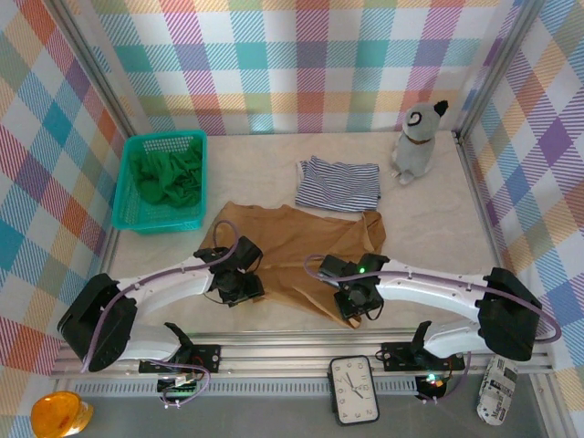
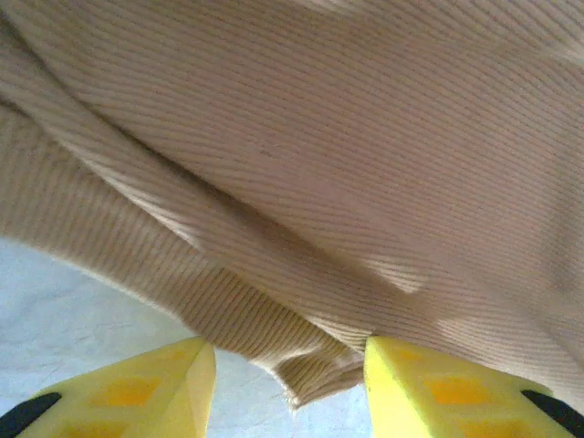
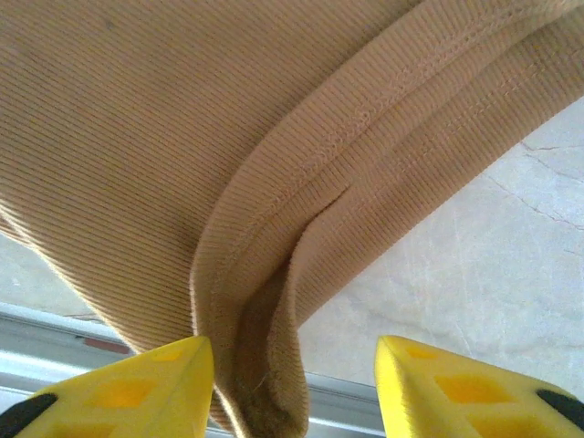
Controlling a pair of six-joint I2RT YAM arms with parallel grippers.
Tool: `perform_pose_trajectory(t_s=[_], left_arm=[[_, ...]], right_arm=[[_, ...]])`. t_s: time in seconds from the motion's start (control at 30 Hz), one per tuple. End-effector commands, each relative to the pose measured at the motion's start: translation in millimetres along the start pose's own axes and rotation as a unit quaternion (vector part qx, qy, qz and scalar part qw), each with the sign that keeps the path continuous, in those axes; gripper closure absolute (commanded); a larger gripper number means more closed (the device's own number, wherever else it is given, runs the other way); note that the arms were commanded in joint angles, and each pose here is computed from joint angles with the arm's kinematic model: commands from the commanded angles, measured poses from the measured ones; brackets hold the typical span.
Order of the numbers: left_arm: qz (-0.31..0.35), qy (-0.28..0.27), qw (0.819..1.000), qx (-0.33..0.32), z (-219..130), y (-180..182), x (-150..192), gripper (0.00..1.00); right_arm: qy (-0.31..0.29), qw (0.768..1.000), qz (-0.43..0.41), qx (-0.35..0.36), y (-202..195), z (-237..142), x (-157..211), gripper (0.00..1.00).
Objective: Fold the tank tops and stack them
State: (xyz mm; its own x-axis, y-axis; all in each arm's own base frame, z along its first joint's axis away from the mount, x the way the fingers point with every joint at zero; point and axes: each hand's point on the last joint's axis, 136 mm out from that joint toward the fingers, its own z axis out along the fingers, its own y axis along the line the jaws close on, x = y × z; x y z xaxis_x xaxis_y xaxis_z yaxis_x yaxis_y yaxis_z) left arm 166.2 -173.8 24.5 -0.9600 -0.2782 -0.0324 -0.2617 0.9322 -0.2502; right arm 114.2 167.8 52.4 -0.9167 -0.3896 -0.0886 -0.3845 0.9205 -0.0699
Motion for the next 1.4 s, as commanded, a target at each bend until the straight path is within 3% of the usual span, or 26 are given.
perform_pose_trajectory(t_s=[0.0, 0.13, 0.27, 0.4, 0.6, 0.77, 0.93, 1.03, 1.17, 1.37], left_arm=[[0.002, 0.007, 1.0, 0.005, 9, -5, 4, 0.56], [0.007, 0.008, 1.0, -0.003, 10, -3, 4, 0.65], [0.011, 0.009, 1.0, -0.007, 9, -2, 3, 0.75], [0.014, 0.005, 1.0, -0.009, 3, -1, 3, 0.82], [0.022, 0.006, 1.0, -0.018, -2, 3, 4, 0.9], [0.029, 0.008, 0.999, -0.022, -2, 4, 5, 0.93], [0.029, 0.01, 0.999, -0.024, -3, 5, 6, 0.99], [0.031, 0.007, 0.999, -0.027, -6, 6, 5, 1.0], [0.038, 0.001, 0.999, -0.036, -13, 8, 3, 1.0], [0.057, -0.035, 0.996, -0.056, -50, 9, -10, 1.0]], right_arm=[[-0.017, 0.999, -0.03, 0.016, -2, 2, 4, 0.5], [-0.057, 0.994, -0.088, 0.024, 14, -8, -4, 0.51], [-0.058, 0.99, -0.124, 0.02, 24, -7, 0, 0.52], [-0.019, 0.992, -0.118, 0.039, 21, 2, 15, 0.55], [-0.063, 0.992, -0.11, -0.008, 32, -24, 11, 0.56], [-0.027, 0.992, -0.125, -0.005, 32, -8, 26, 0.56], [0.013, 0.989, -0.137, 0.049, 26, 9, 28, 0.59], [0.027, 0.989, -0.135, 0.051, 26, 15, 33, 0.66], [0.012, 0.992, -0.114, 0.06, 16, 8, 27, 0.88], [-0.059, 0.998, -0.013, 0.004, -4, -31, -3, 0.97]])
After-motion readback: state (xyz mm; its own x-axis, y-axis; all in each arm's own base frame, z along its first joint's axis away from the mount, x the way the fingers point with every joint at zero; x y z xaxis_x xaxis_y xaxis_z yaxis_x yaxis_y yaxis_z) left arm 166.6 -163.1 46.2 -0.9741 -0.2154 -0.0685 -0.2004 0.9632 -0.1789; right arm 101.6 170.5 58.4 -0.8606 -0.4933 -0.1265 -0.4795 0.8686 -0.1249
